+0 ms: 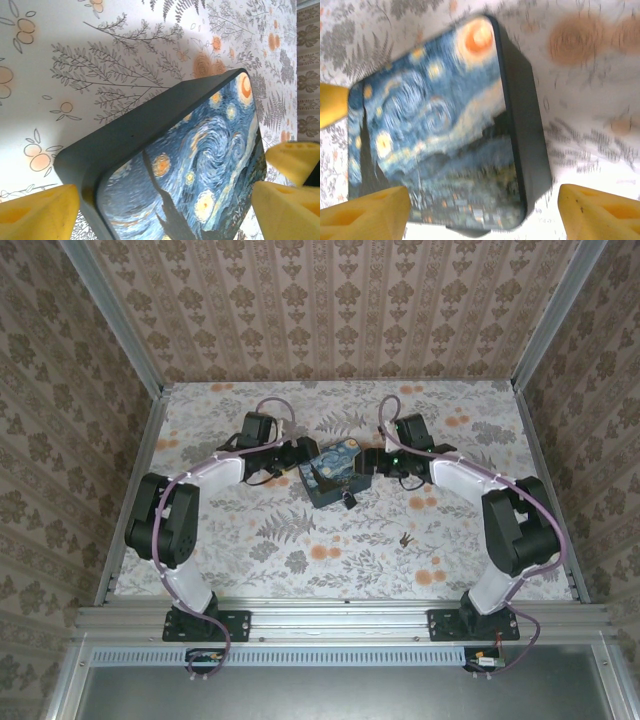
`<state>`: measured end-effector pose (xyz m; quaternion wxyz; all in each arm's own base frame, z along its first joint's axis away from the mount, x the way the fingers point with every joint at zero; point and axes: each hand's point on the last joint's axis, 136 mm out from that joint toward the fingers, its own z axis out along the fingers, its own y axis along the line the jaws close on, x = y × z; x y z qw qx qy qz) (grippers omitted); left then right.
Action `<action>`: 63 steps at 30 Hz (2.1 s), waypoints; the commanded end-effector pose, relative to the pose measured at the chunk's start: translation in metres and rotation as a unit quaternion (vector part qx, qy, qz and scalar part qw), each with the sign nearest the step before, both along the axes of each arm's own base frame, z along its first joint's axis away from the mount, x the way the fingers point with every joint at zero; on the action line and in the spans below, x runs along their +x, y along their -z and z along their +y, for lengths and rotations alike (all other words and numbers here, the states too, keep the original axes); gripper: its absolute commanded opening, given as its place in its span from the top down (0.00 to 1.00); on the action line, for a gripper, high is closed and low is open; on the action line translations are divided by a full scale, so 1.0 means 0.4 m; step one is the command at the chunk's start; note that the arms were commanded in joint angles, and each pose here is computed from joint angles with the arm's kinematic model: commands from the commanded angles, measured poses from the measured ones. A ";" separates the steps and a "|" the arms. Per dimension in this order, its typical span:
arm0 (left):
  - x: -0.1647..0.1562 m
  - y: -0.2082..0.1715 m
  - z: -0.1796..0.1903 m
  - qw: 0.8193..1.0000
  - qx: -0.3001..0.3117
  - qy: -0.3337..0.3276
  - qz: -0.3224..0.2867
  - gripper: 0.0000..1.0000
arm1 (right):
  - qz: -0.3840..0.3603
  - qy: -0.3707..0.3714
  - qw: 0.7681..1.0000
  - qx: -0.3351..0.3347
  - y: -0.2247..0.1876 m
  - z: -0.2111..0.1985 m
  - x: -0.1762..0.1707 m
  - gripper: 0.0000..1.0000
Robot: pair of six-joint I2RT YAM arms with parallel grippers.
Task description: Unlock the padlock with the key
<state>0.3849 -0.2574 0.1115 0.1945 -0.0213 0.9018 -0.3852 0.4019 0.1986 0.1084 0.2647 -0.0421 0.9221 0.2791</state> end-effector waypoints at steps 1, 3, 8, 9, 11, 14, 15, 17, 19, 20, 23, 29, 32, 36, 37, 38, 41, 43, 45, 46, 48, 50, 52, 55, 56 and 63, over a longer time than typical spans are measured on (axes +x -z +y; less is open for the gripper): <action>-0.011 -0.011 -0.003 1.000 0.013 0.011 0.004 0.10 | -0.004 -0.017 1.000 -0.012 0.004 0.011 0.024 0.22; -0.028 0.008 0.027 0.999 0.041 -0.005 0.021 0.10 | -0.007 -0.024 1.000 -0.002 -0.002 0.025 0.033 0.23; -0.094 0.032 0.046 0.998 0.047 -0.004 0.047 0.09 | 0.001 -0.040 0.999 0.006 0.004 0.054 0.036 0.25; -0.103 0.027 0.038 0.998 0.039 0.000 0.045 0.09 | 0.002 -0.044 0.999 0.009 0.005 0.059 0.033 0.26; -0.111 0.007 0.016 0.999 0.019 0.006 0.038 0.09 | 0.005 -0.051 0.999 0.013 0.005 0.071 0.021 0.26; -0.096 -0.022 -0.012 1.000 -0.013 0.008 0.027 0.09 | 0.006 -0.055 0.998 0.024 0.003 0.091 0.000 0.27; -0.086 -0.026 -0.018 0.999 -0.020 0.006 0.027 0.09 | 0.007 -0.056 0.998 0.029 0.005 0.099 -0.008 0.27; -0.072 -0.026 -0.030 0.999 -0.030 0.005 0.027 0.09 | 0.009 -0.055 0.998 0.036 0.007 0.113 -0.020 0.27; -0.057 -0.020 -0.036 0.999 -0.030 0.004 0.026 0.10 | 0.009 -0.056 0.998 0.041 0.008 0.126 -0.029 0.27; -0.049 -0.018 -0.036 0.999 -0.027 0.002 0.023 0.10 | 0.010 -0.055 0.998 0.043 0.010 0.130 -0.032 0.27; -0.021 -0.013 -0.031 1.000 -0.025 -0.003 0.017 0.10 | 0.015 -0.056 0.997 0.045 0.012 0.142 -0.040 0.27; 0.005 -0.027 -0.004 1.000 -0.026 -0.012 0.011 0.10 | 0.020 -0.035 0.999 0.026 0.010 0.106 -0.037 0.27; -0.014 -0.028 0.044 1.000 0.007 -0.021 0.009 0.09 | 0.017 -0.009 1.000 0.007 -0.010 0.054 -0.043 0.25; -0.021 -0.034 0.153 0.993 0.111 -0.049 -0.014 0.08 | 0.042 0.050 0.997 -0.029 -0.009 -0.035 -0.079 0.25; -0.023 -0.039 0.184 0.987 0.153 -0.053 -0.022 0.07 | 0.052 0.073 0.995 -0.044 -0.008 -0.063 -0.095 0.26; -0.024 -0.047 0.215 0.979 0.193 -0.058 -0.030 0.06 | 0.066 0.100 0.991 -0.064 -0.002 -0.095 -0.114 0.29; -0.014 -0.088 0.313 0.948 0.301 -0.089 -0.061 0.04 | 0.120 0.172 0.971 -0.115 0.029 -0.182 -0.192 0.42; -0.001 -0.128 0.376 0.922 0.357 -0.120 -0.089 0.00 | 0.156 0.200 0.957 -0.138 0.058 -0.222 -0.256 0.52; 0.020 -0.166 0.439 0.891 0.400 -0.176 -0.125 0.00 | 0.177 0.225 0.948 -0.143 0.080 -0.250 -0.317 0.59; 0.025 -0.178 0.462 0.881 0.408 -0.200 -0.136 0.00 | 0.183 0.234 0.944 -0.143 0.089 -0.261 -0.348 0.61; 0.020 -0.174 0.467 0.885 0.405 -0.185 -0.139 0.00 | 0.193 0.248 0.938 -0.144 0.107 -0.276 -0.394 0.62; -0.003 -0.165 0.462 0.888 0.405 -0.172 -0.131 0.00 | 0.204 0.255 0.933 -0.148 0.124 -0.286 -0.432 0.63; -0.028 -0.160 0.434 0.897 0.395 -0.153 -0.129 0.00 | 0.210 0.258 0.930 -0.156 0.138 -0.290 -0.457 0.65; -0.074 -0.152 0.378 0.901 0.395 -0.124 -0.131 0.00 | 0.211 0.253 0.932 -0.153 0.160 -0.271 -0.471 0.68; -0.092 -0.147 0.339 0.904 0.391 -0.104 -0.138 0.00 | 0.211 0.252 0.933 -0.149 0.167 -0.260 -0.470 0.70; -0.148 -0.103 0.207 0.920 0.364 -0.047 -0.134 0.00 | 0.210 0.246 0.936 -0.136 0.195 -0.206 -0.451 0.73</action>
